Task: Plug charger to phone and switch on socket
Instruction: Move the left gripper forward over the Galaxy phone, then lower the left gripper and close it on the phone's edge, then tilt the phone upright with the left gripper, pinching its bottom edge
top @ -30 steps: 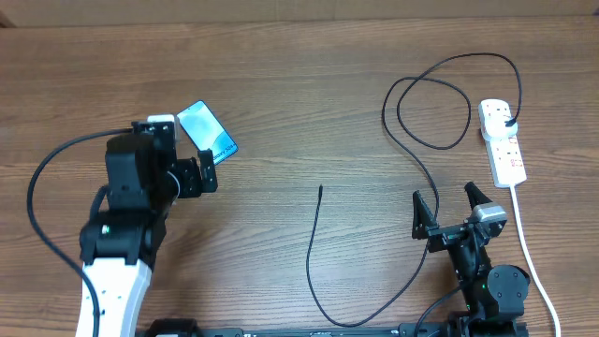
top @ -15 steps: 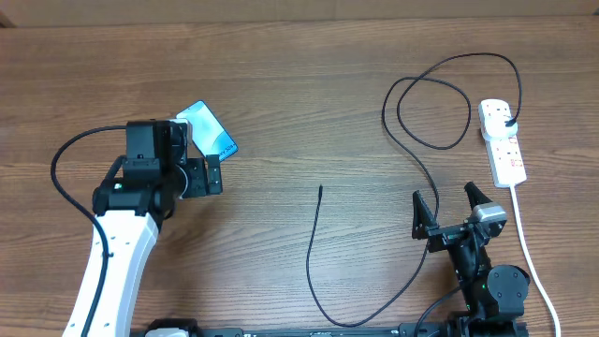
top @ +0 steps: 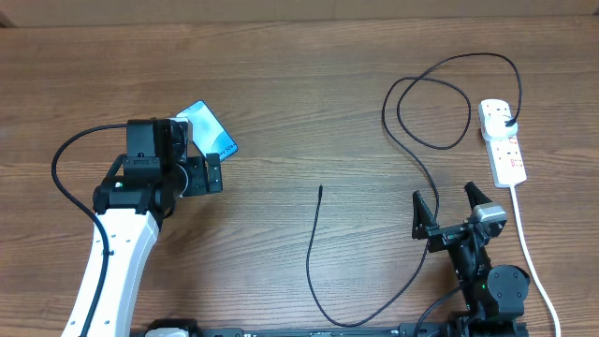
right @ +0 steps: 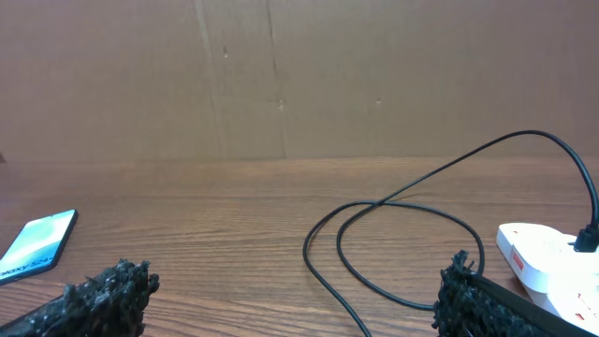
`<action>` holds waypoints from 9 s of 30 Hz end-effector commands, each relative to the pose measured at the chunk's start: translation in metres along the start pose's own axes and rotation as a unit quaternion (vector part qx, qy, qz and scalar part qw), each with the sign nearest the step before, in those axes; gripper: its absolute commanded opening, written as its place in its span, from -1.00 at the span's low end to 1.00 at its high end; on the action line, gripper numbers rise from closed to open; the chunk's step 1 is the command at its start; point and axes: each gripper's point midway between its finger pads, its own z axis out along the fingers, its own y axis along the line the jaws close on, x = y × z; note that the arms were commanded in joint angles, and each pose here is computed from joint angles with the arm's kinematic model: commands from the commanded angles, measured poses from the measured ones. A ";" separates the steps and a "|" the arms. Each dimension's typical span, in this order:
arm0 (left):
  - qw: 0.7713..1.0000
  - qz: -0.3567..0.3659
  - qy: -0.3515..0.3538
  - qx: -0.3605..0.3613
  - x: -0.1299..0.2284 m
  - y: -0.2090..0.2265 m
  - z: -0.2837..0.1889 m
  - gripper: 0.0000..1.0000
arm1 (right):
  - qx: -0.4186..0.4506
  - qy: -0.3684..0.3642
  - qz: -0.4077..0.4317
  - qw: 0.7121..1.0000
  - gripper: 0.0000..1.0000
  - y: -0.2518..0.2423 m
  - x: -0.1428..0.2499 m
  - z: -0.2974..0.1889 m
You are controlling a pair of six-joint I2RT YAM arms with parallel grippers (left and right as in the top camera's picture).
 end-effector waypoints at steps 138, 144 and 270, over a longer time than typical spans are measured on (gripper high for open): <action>0.893 -0.367 0.233 -0.116 -0.067 -0.001 0.159 1.00 | -0.001 -0.002 0.000 1.000 1.00 0.000 0.002 0.000; 0.894 -0.366 0.228 -0.122 -0.068 0.002 0.159 1.00 | -0.001 -0.001 0.000 1.000 1.00 0.000 0.002 0.000; 0.897 -0.332 0.259 -0.135 -0.042 0.009 0.201 0.86 | -0.001 -0.002 0.000 1.000 0.99 0.000 0.002 0.000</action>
